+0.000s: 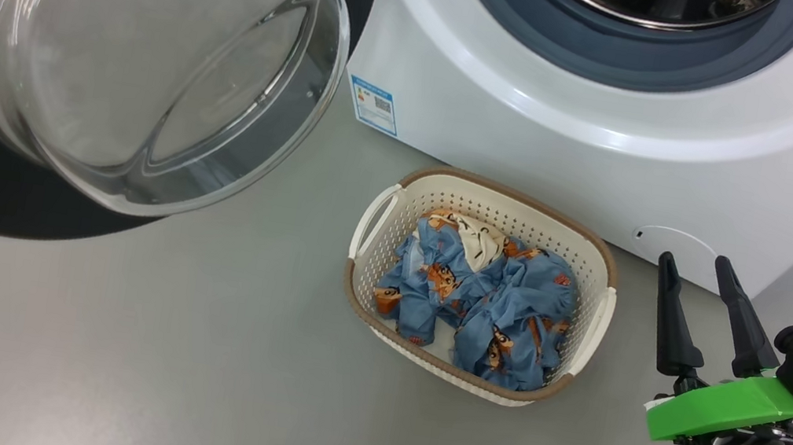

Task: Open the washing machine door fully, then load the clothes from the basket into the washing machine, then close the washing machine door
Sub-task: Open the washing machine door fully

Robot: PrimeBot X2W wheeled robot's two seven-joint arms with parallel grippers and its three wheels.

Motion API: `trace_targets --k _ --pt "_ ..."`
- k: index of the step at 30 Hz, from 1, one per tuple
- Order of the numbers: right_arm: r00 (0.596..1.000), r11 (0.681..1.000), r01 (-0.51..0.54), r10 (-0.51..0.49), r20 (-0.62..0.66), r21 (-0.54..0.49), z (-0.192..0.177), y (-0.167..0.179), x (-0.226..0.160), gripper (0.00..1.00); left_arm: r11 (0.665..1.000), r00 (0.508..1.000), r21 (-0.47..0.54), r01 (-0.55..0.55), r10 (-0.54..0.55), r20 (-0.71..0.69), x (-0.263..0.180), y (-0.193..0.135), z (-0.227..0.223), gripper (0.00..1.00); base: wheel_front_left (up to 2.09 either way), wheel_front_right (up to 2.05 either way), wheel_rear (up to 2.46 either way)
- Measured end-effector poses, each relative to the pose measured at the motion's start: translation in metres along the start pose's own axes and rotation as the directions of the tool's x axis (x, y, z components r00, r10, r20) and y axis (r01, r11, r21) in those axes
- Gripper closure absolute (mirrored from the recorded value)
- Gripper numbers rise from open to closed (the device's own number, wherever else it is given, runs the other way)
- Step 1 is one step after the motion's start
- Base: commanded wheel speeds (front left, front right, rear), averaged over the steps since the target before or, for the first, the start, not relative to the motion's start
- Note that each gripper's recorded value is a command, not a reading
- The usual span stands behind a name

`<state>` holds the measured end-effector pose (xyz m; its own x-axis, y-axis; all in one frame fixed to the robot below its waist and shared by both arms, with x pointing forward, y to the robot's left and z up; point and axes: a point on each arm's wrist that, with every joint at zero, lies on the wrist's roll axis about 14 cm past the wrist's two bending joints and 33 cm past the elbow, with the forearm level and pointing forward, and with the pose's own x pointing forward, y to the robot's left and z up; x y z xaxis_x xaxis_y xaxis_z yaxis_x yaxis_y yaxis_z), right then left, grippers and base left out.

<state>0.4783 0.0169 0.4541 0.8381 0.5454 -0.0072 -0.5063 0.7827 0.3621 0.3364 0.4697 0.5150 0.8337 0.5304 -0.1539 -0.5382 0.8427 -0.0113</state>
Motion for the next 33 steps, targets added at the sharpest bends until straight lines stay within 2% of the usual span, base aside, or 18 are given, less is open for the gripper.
trace_targets --k 12,13,14,15,16,22,33 --pt "0.999 0.999 0.029 -0.028 0.028 -0.028 0.018 -0.003 -0.023 0.00 0.991 0.990 -0.064 0.116 -0.110 0.087 -0.022 -0.034 0.000 1.00 0.00 0.00 0.00" --pt "0.999 0.999 0.033 -0.032 0.030 -0.030 0.019 -0.004 -0.025 0.00 0.990 0.989 -0.068 0.122 -0.115 0.097 -0.024 -0.037 0.001 0.85 0.00 0.00 0.00" --pt "0.999 0.999 0.036 -0.034 0.036 -0.031 0.021 -0.004 -0.026 0.00 0.989 0.987 -0.071 0.130 -0.122 0.108 -0.025 -0.040 0.002 0.50 0.00 0.00 0.00" --pt "0.998 0.999 0.039 -0.037 0.041 -0.032 0.024 -0.005 -0.028 0.00 0.987 0.985 -0.081 0.138 -0.128 0.118 -0.027 -0.043 0.003 0.06 0.00 0.00 0.00" --pt "0.998 0.999 0.042 -0.040 0.047 -0.033 0.026 -0.005 -0.030 0.00 0.985 0.983 -0.090 0.145 -0.133 0.126 -0.029 -0.047 0.002 0.00 0.00 0.00 0.00" --pt "0.994 0.995 0.083 -0.079 0.080 -0.047 0.040 -0.016 -0.046 0.00 0.972 0.967 -0.117 0.205 -0.182 0.177 -0.040 -0.074 0.006 0.00 0.00 0.00 0.00" --pt "0.978 0.983 0.172 -0.162 0.132 -0.067 0.060 -0.035 -0.087 0.00 0.926 0.926 -0.155 0.344 -0.307 0.220 -0.056 -0.138 0.009 0.00 0.00 0.00 0.00"
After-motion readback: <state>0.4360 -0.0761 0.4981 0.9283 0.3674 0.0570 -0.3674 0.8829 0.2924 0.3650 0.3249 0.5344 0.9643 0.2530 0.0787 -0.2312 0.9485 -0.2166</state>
